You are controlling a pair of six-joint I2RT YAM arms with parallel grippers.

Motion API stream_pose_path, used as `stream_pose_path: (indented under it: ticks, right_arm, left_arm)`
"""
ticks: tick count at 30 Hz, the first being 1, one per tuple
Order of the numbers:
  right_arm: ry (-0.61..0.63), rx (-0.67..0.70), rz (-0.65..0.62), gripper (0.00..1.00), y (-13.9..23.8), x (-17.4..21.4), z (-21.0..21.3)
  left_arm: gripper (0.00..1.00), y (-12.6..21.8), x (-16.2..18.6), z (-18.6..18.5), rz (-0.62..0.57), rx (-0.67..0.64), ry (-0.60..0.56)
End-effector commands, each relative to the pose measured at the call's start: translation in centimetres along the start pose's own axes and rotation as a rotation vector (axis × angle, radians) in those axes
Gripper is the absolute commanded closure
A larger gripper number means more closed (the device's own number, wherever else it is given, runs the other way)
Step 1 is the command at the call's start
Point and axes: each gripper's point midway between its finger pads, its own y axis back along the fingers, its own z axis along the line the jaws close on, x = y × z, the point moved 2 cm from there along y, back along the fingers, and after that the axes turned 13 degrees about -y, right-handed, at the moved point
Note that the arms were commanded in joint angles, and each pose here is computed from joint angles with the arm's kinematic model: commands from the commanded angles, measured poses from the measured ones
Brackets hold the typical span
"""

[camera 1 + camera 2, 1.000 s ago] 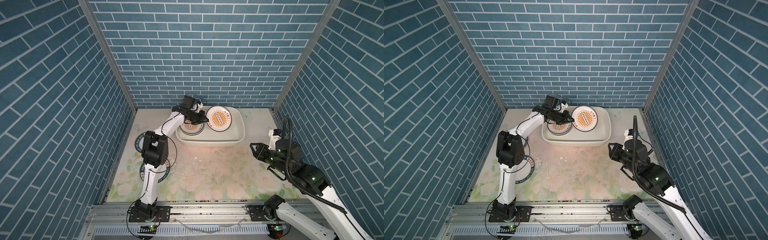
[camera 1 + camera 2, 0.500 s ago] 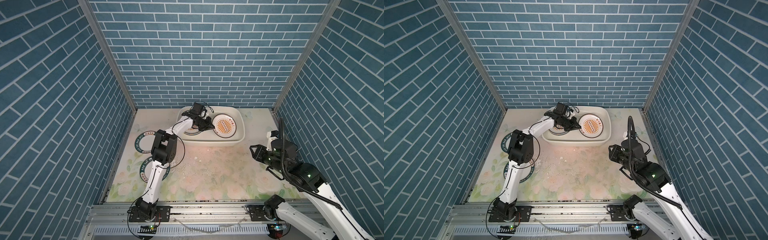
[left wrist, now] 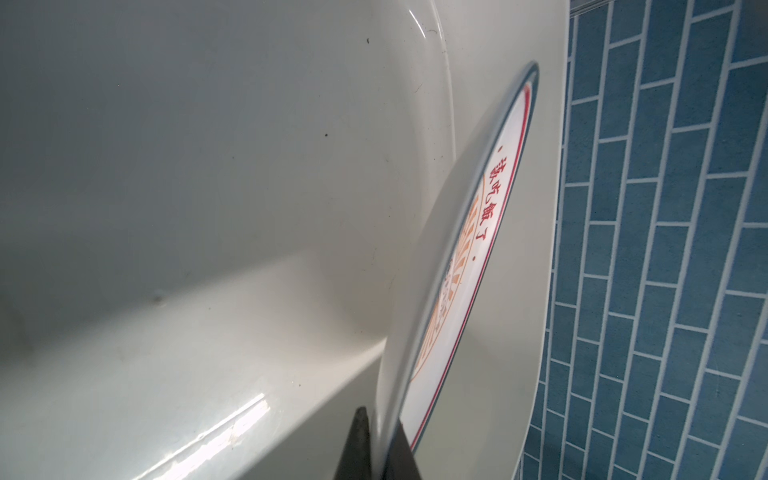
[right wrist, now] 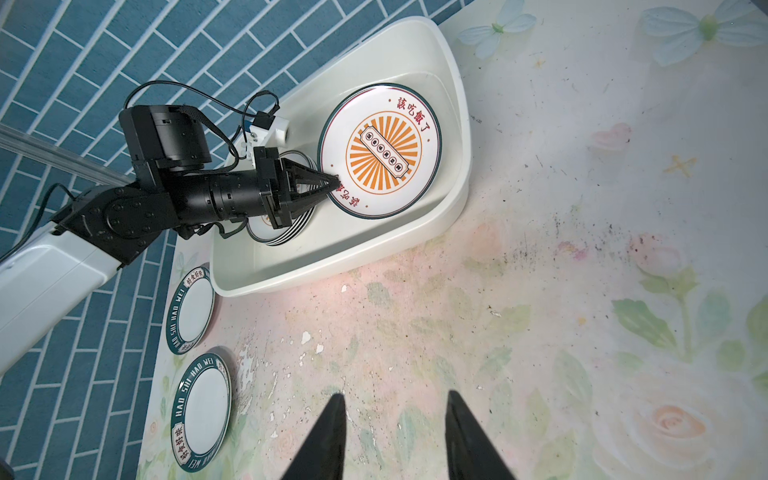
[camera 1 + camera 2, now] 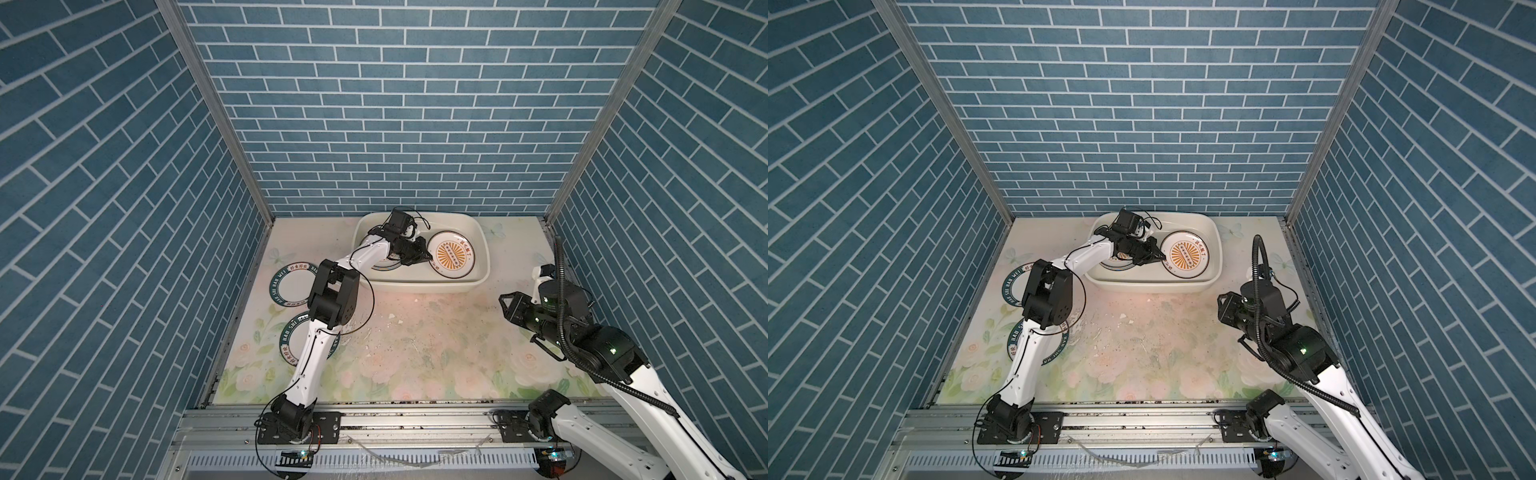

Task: Place the plates into the plastic bin on the countertop
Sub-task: 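Lower the sunburst plate into the bin beside the stack with the left gripper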

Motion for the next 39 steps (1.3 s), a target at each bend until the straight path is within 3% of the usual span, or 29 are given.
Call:
stream_pose_path:
  ticks: [1, 20, 28, 39]
  right_arm:
    - [-0.021, 0.012, 0.008, 0.6, -0.5, 0.2, -0.3]
    - [-0.038, 0.014, 0.034, 0.6, -2.0, 0.2, -0.5]
    - [-0.045, 0.02, 0.054, 0.6, -2.6, 0.2, -0.6]
    - [-0.06, 0.018, 0.055, 0.6, -2.7, 0.0, -0.9]
  left_arm:
    - [1.0, -0.6, -0.9, -1.0, -0.026, 0.051, -0.027]
    - [0.97, -2.2, -0.1, -0.5, -0.004, 0.077, 0.02]
    - [0.88, -2.6, -0.1, -0.7, -0.004, 0.093, 0.027]
    - [0.83, -3.2, 0.2, -0.4, 0.005, 0.101, 0.039]
